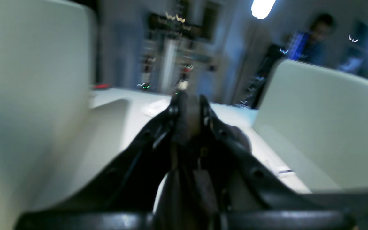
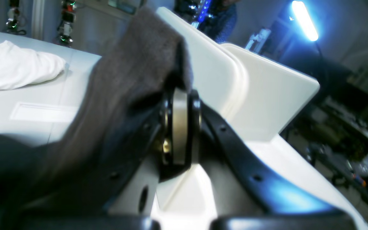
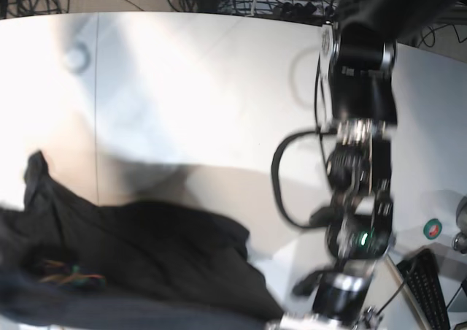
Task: Layout the t-shirt on the table in an organized manner, then fold the t-shirt properly
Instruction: 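Lift the shirt with both grippers and lay it spread on the table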
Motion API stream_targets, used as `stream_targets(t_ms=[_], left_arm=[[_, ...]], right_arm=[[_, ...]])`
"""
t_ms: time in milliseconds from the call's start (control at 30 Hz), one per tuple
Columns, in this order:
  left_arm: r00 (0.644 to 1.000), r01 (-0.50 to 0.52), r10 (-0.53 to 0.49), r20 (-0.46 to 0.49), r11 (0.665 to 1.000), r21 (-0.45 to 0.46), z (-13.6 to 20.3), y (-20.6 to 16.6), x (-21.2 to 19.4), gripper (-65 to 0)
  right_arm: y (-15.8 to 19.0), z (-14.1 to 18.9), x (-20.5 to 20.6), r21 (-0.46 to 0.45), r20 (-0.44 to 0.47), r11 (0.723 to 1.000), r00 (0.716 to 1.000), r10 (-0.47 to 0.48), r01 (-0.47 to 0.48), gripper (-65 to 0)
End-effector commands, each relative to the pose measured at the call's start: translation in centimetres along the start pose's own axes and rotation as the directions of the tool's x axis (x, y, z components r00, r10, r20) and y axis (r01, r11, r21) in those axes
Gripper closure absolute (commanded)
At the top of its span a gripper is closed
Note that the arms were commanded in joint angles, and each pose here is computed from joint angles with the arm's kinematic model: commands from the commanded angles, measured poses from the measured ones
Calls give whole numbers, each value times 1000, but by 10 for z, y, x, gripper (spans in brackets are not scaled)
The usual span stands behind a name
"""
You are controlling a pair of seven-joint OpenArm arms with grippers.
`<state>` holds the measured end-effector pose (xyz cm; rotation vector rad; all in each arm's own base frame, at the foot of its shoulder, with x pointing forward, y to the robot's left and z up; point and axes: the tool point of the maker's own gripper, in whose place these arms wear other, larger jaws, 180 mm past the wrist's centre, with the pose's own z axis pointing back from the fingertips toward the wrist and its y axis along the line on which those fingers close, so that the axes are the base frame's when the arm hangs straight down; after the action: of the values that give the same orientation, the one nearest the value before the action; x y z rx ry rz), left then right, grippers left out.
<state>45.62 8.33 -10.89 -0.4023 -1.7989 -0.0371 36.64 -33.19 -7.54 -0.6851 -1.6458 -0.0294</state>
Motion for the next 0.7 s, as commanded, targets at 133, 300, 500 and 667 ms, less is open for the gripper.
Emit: stream_targets(t_ms=[133, 300, 500, 667], left_arm=[[992, 31, -31, -124, 1000, 0, 62, 7, -45, 0], [893, -2, 48, -447, 995, 103, 151, 28, -165, 0], [729, 113, -9, -685, 988, 107, 244, 36, -241, 0], [680, 123, -6, -733, 987, 107, 275, 35, -253, 0]], right_arm=[[10, 47, -72, 19, -140, 1000, 990, 0, 3, 0], [54, 113, -180, 62, -408, 996, 913, -32, 62, 0], [101, 177, -272, 191, -595, 980, 800, 77, 48, 0], [99, 199, -287, 209, -634, 977, 766, 104, 41, 0]])
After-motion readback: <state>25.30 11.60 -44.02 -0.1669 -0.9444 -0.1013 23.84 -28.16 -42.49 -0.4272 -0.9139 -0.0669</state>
